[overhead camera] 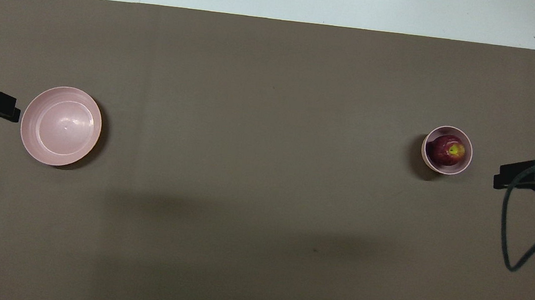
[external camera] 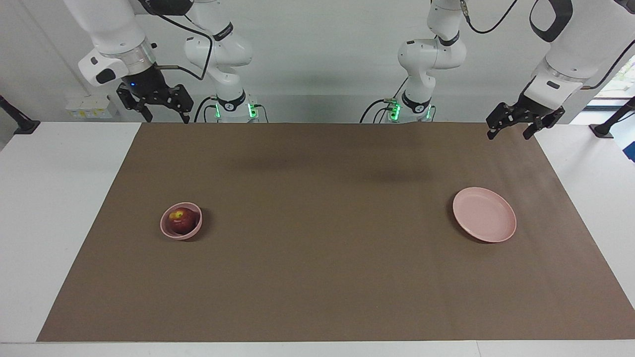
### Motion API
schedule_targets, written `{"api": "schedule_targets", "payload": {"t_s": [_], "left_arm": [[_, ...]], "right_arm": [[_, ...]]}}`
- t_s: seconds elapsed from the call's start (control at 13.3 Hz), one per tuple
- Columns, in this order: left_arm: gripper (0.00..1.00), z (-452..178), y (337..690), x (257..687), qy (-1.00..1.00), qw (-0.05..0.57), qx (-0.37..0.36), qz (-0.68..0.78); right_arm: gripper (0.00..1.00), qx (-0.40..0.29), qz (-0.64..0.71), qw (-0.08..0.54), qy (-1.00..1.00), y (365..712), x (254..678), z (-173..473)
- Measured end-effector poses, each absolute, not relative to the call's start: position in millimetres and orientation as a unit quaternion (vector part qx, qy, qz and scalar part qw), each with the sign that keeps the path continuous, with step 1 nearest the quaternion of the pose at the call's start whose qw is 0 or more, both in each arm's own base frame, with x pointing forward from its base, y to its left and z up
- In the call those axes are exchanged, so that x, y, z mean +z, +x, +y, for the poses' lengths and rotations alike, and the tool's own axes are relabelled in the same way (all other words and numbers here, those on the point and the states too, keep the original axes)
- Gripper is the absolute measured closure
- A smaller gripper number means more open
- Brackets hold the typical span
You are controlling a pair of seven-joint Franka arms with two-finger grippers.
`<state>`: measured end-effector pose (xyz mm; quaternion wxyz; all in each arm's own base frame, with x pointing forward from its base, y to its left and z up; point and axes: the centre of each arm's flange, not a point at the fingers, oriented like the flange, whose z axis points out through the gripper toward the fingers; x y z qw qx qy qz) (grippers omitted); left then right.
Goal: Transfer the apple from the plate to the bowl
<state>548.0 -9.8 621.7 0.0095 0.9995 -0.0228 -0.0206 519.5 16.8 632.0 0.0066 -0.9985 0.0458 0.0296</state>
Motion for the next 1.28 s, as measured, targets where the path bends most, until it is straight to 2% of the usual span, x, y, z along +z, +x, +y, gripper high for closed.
{"api": "schedule_targets", "payload": {"t_s": [0.23,0.6,0.83,1.28], "left_arm": [[0.00,-10,548,622,0.999,0.010,-0.021,-0.023],[0.00,-10,548,622,0.999,0.010,-0.021,-0.023],[0.00,-10,548,622,0.999,0.010,-0.021,-0.023],[0.00,-10,548,622,0.999,0.010,-0.021,-0.023]], "right_arm": [[0.00,0.031,0.030,0.006,-0.999,517,631,40],[0.00,0.029,0.037,0.010,-0.999,515,641,-15],[0.00,0.023,0.021,0.011,-0.999,503,664,-18],[0.00,0.014,0.014,-0.006,-1.000,504,666,-19]]}}
